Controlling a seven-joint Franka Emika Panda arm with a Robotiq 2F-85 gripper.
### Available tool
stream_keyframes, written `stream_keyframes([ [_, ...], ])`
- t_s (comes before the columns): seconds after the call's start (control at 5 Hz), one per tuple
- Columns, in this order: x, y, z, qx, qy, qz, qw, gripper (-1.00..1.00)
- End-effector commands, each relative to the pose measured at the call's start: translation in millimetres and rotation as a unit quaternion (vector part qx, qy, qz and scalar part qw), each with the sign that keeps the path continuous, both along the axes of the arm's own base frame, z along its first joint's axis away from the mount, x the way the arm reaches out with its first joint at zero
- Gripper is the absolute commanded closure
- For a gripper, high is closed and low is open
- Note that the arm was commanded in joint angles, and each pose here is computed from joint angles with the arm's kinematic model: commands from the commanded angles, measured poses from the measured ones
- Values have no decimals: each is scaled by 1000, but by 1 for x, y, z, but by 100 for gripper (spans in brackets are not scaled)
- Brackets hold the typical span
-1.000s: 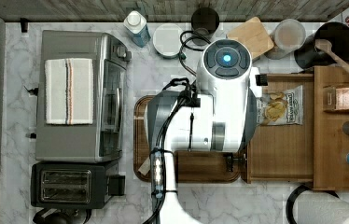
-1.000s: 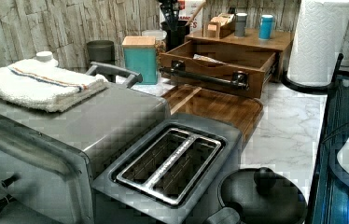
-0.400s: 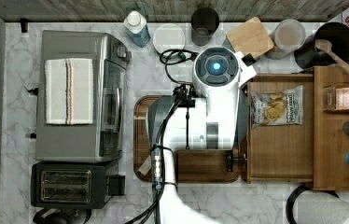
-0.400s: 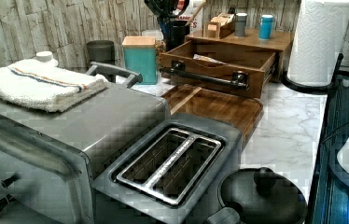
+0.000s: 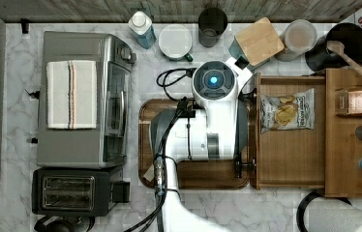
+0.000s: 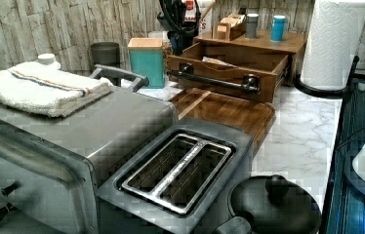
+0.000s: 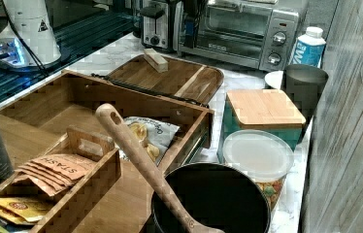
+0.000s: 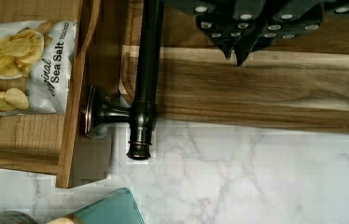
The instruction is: Close the drawer.
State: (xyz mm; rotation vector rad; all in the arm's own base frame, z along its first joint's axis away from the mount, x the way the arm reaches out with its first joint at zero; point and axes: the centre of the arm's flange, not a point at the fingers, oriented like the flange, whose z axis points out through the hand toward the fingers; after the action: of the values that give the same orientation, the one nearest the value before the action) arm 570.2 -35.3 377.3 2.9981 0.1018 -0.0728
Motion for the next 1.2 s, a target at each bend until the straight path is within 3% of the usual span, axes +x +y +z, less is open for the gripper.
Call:
stream_keyframes([
  [0.2, -3, 35, -59, -54, 30, 47, 997, 100],
  [0.6, -3, 18, -84, -73, 11, 32, 997, 100],
  [0.8, -5, 9, -80, -79, 19, 20, 996, 100],
  [1.2, -11, -36, -95, -50, 28, 8, 998, 100],
])
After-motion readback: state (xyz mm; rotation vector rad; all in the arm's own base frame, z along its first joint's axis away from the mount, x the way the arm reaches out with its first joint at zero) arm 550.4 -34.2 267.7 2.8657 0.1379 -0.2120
